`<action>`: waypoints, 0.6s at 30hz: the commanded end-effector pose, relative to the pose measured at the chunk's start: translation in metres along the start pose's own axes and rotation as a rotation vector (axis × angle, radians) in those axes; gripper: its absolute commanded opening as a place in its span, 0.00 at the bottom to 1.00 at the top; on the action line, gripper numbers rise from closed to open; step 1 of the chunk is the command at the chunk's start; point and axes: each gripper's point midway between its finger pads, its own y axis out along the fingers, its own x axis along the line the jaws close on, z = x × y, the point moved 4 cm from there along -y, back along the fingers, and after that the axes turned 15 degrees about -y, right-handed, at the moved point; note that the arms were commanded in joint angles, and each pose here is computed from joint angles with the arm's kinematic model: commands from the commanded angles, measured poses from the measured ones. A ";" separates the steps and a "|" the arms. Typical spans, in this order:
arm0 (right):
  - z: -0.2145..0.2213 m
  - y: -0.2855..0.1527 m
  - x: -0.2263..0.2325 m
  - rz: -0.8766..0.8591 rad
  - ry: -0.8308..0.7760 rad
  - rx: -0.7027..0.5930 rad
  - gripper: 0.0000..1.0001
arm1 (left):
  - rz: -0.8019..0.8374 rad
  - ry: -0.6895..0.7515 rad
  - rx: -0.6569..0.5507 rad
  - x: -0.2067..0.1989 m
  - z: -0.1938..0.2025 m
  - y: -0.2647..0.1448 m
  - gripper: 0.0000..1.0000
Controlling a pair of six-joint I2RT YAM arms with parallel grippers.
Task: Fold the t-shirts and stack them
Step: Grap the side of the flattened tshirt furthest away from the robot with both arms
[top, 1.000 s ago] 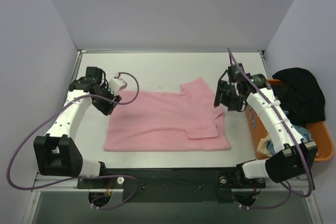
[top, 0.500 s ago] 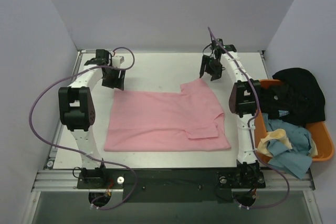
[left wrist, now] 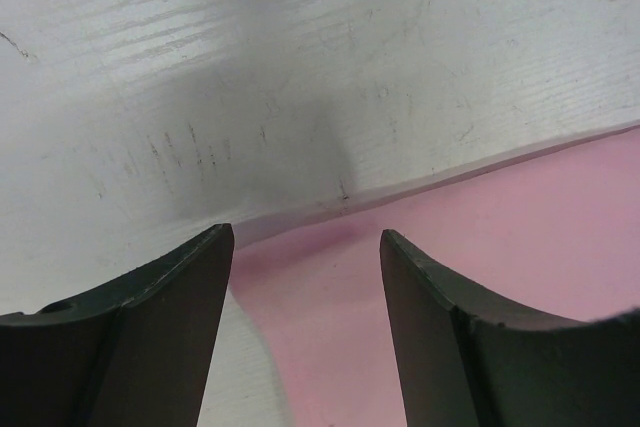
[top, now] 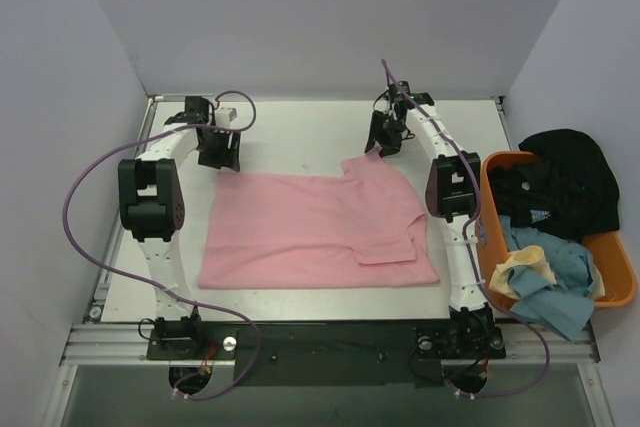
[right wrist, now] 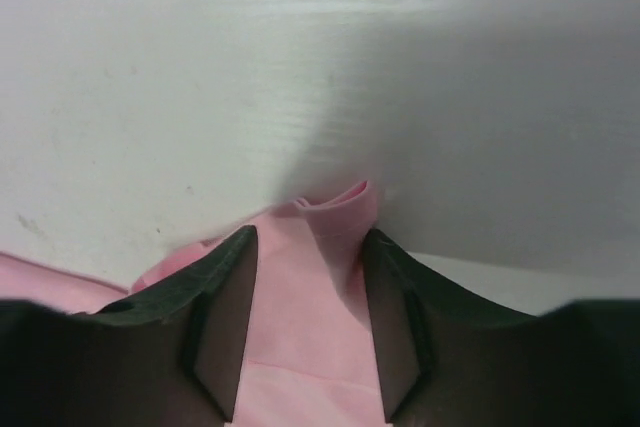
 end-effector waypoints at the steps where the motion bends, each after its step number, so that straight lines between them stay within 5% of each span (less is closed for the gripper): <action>1: 0.023 0.021 -0.001 0.002 0.066 0.095 0.33 | 0.009 0.037 -0.075 -0.001 -0.019 -0.009 0.71; 5: 0.011 0.007 -0.007 0.009 0.049 0.045 0.02 | -0.007 0.061 -0.070 0.002 -0.019 -0.006 0.68; 18: -0.002 -0.051 0.016 -0.067 -0.008 -0.071 0.00 | -0.070 0.044 -0.046 0.027 -0.017 -0.012 0.66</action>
